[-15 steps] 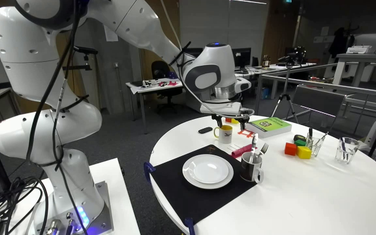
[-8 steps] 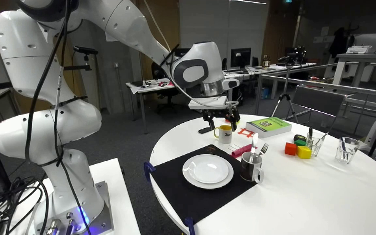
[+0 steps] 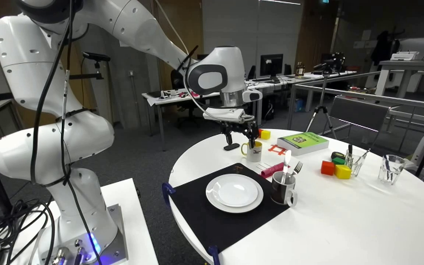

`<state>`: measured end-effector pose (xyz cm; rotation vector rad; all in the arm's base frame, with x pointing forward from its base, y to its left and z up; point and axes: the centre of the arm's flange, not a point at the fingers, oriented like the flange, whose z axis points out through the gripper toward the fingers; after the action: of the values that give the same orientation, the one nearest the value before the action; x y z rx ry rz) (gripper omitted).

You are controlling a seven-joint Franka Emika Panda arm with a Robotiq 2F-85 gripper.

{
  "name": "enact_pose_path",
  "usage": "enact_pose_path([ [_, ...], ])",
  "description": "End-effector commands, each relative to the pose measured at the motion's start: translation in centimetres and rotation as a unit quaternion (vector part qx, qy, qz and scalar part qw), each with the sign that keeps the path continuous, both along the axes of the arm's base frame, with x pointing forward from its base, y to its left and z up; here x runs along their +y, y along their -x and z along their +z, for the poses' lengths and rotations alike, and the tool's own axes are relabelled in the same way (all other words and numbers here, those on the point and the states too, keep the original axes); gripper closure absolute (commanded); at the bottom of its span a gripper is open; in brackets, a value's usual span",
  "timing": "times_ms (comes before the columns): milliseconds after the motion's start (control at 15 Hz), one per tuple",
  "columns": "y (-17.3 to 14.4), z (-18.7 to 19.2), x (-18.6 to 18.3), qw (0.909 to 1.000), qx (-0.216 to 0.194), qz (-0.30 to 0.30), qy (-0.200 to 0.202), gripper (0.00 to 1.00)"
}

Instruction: Pick up the silver knife and put it in the black and white mug

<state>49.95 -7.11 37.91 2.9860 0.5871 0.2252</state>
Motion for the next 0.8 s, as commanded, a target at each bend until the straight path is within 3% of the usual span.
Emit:
enact_pose_path([
  [0, 3.0, 0.8, 0.5, 0.9999, 0.013, -0.008, 0.001, 0.00],
  [533, 5.6, -1.1, -0.2, 0.9975, 0.043, -0.055, -0.009, 0.00],
  [733, 5.1, -1.6, -0.5, 0.9976, 0.041, -0.054, -0.014, 0.00],
])
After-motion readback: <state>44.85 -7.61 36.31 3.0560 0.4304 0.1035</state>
